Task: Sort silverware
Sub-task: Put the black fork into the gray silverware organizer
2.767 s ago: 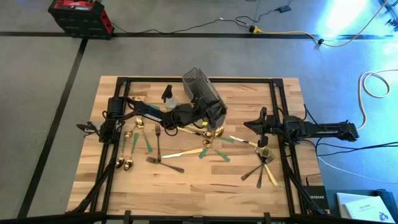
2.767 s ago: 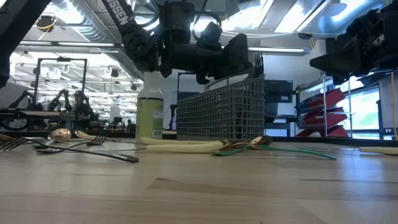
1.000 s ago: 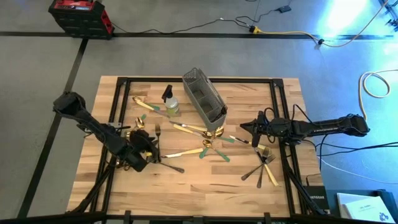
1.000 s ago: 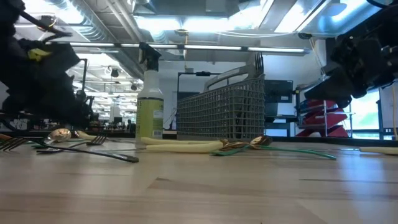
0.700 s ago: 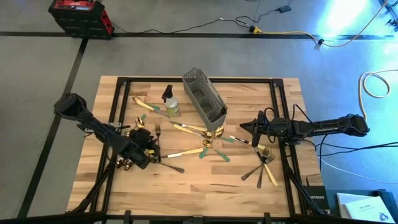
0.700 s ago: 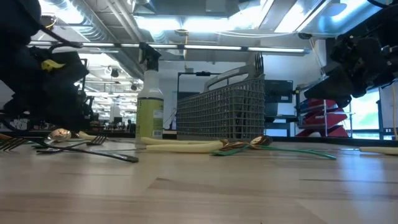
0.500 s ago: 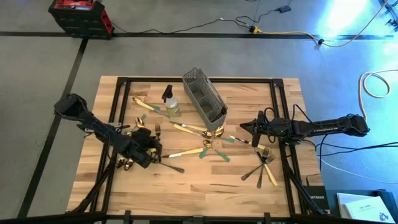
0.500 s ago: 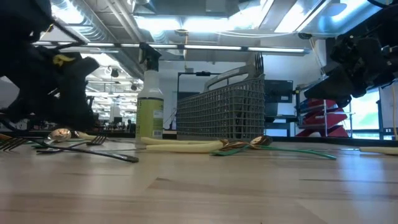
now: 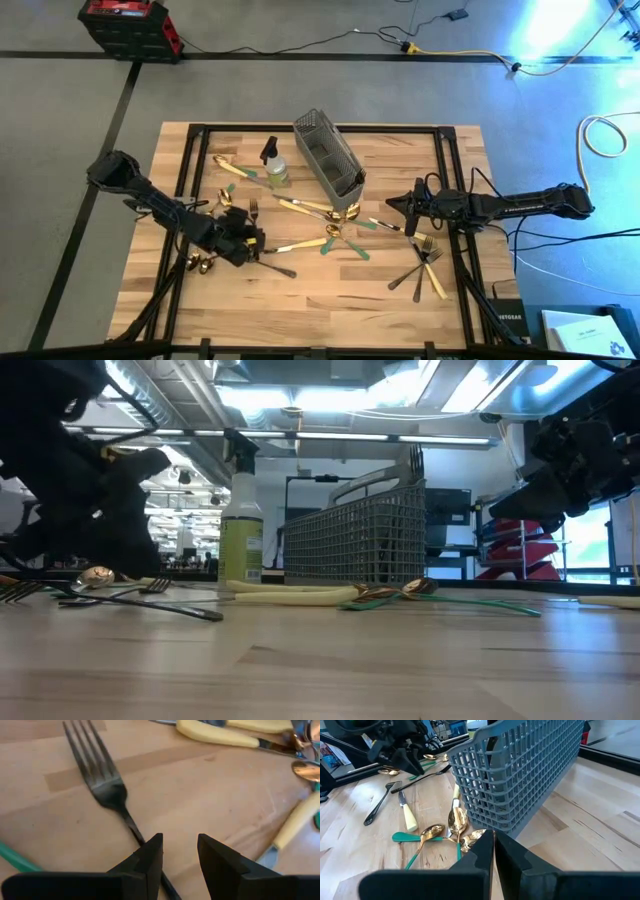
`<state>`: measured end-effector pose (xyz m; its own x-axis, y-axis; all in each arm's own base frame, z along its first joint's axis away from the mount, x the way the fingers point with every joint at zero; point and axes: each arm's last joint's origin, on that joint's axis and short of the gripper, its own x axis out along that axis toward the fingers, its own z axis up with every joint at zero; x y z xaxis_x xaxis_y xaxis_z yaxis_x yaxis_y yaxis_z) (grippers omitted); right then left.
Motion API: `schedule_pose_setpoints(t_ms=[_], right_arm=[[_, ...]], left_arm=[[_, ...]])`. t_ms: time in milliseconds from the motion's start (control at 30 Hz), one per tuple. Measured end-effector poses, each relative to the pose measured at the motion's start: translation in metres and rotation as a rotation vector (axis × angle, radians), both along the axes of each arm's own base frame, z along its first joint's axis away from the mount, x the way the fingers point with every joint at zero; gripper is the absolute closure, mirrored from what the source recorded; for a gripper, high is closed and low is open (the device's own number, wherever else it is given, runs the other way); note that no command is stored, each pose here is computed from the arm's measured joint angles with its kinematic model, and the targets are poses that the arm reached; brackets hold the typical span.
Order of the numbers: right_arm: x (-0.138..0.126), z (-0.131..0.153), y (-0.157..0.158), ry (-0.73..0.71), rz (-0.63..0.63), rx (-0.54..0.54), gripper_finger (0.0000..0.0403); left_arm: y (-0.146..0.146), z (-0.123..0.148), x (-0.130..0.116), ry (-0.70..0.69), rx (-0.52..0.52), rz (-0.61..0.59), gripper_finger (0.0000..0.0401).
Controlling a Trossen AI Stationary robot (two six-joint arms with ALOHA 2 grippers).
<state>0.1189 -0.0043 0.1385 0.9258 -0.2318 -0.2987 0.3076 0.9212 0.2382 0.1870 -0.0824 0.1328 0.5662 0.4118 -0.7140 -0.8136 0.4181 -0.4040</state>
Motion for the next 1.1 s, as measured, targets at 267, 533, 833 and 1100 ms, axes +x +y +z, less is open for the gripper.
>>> schedule_pose_setpoints(t_ms=[267, 533, 833, 1100], right_arm=[[0.0, 0.0, 0.0, 0.0, 0.0, 0.0, 0.0403], [0.0, -0.001, 0.0, 0.007, 0.001, -0.001, 0.0403], [0.0, -0.001, 0.0, 0.005, 0.006, 0.002, 0.0403], [0.0, -0.001, 0.0, 0.006, 0.006, 0.002, 0.0403]], left_arm=[[-0.003, 0.031, 0.004, 0.085, 0.104, 0.064, 0.0288], [-0.018, 0.013, 0.004, 0.164, 0.012, 0.138, 0.0316], [-0.042, 0.013, 0.01, 0.219, 0.115, 0.15, 0.0318], [-0.036, 0.007, 0.016, 0.255, 0.178, 0.163, 0.0293]])
